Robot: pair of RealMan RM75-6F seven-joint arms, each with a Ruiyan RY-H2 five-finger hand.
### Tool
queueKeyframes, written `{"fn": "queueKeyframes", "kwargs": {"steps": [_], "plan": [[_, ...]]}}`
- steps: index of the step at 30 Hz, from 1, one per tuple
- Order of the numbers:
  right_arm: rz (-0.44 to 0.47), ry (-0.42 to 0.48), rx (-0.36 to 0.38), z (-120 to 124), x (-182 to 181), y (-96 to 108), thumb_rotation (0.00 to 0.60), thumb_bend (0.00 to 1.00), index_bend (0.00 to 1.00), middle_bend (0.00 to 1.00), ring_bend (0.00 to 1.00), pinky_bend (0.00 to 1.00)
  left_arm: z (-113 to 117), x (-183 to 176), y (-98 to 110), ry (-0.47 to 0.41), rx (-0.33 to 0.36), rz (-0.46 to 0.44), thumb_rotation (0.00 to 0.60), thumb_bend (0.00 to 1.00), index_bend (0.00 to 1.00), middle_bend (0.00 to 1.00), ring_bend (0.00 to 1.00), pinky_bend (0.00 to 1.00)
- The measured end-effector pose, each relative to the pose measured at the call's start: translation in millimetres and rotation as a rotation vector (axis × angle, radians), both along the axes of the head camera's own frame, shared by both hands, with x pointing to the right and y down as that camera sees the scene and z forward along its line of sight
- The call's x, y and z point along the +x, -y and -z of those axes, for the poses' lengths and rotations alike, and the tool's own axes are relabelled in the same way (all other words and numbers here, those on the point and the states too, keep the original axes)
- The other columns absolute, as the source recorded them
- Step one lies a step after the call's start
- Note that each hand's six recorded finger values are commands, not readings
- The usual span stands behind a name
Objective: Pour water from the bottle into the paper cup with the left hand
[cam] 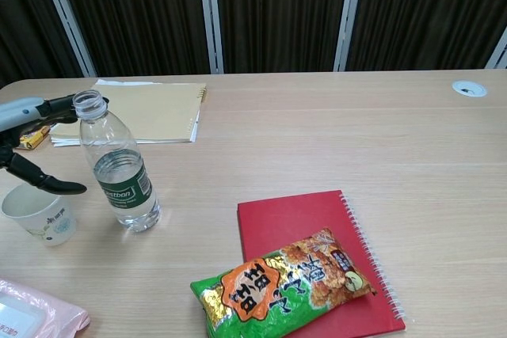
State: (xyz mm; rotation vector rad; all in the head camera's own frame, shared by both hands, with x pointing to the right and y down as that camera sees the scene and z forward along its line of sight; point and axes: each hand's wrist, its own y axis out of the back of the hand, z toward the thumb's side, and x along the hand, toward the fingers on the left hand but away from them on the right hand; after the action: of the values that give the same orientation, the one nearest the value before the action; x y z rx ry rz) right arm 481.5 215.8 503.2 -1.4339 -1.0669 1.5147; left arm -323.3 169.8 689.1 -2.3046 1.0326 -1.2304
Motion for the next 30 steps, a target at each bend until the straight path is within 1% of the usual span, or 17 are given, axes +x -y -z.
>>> {"fn": "queueKeyframes", "kwargs": {"steps": [5, 10, 14, 20, 30], "plan": [[-0.015, -0.018, -0.015, -6, 5, 0, 0.6, 0.0, 0.0, 0.0, 0.0, 0.0, -19, 9, 2, -0.05, -0.049, 0.008, 0.6, 0.0, 0.0, 0.0, 0.0, 0.0], [-0.023, -0.027, -0.018, -10, 7, 2, 0.6, 0.0, 0.0, 0.0, 0.0, 0.0, -31, 21, 1, -0.108, -0.088, 0.007, 0.6, 0.0, 0.0, 0.0, 0.0, 0.0], [-0.022, -0.035, -0.024, -13, 7, 3, 0.6, 0.0, 0.0, 0.0, 0.0, 0.0, -42, 25, 4, -0.149, -0.117, 0.024, 0.6, 0.0, 0.0, 0.0, 0.0, 0.0], [-0.025, -0.046, -0.038, -18, 7, 4, 0.6, 0.0, 0.0, 0.0, 0.0, 0.0, -52, 36, 7, -0.223, -0.162, 0.047, 0.6, 0.0, 0.0, 0.0, 0.0, 0.0], [-0.044, -0.059, -0.057, -25, 13, 6, 0.6, 0.0, 0.0, 0.0, 0.0, 0.0, -66, 51, 11, -0.278, -0.206, 0.03, 0.597, 0.0, 0.0, 0.0, 0.0, 0.01]]}}
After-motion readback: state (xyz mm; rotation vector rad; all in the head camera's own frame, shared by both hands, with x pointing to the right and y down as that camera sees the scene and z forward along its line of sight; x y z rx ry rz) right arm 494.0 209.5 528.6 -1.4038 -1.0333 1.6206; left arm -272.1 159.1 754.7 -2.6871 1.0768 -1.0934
